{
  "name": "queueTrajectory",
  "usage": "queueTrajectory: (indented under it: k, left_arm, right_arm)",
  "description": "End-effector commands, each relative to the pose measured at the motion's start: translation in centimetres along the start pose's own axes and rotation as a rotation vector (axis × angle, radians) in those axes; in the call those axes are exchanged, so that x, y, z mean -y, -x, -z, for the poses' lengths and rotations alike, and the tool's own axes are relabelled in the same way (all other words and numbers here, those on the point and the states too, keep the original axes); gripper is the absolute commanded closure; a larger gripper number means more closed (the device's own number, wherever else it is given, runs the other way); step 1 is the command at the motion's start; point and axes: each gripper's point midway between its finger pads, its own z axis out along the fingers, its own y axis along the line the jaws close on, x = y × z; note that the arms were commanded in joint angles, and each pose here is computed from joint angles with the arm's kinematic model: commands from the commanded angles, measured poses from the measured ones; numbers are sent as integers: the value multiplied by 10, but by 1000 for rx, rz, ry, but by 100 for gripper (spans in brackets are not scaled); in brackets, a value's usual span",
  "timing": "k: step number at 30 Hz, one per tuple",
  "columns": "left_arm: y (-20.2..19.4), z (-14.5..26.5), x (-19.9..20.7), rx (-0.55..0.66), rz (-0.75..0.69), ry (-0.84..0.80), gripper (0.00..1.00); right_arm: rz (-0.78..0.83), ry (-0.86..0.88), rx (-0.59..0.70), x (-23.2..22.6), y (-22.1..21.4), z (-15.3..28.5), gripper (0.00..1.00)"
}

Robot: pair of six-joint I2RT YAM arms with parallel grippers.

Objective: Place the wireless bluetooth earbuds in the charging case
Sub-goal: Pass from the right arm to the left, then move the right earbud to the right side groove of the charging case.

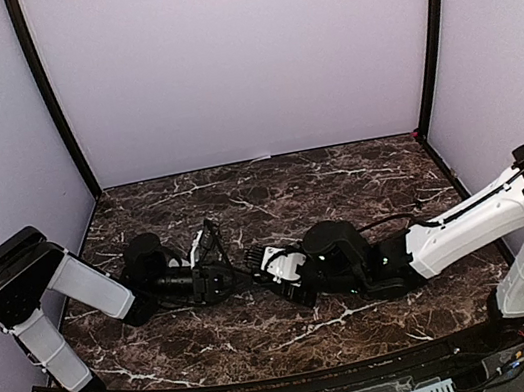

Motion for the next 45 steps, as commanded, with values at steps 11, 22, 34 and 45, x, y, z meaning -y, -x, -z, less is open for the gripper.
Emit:
queueTrajectory:
  k: [11, 22, 34, 45]
  left_arm:
    - [-4, -6, 6, -16, 6, -39, 59]
    - [-3, -7, 5, -21, -3, -28, 73]
    - [1, -1, 9, -5, -86, 15, 80]
    - [5, 9, 21, 29, -210, 40, 80]
  right_arm:
    - [35, -42, 59, 0, 27, -13, 61]
    - [74, -31, 54, -10, 27, -15, 58]
    - [8, 21, 108, -11, 31, 15, 24]
    - [-297, 212, 171, 16, 46, 42, 25]
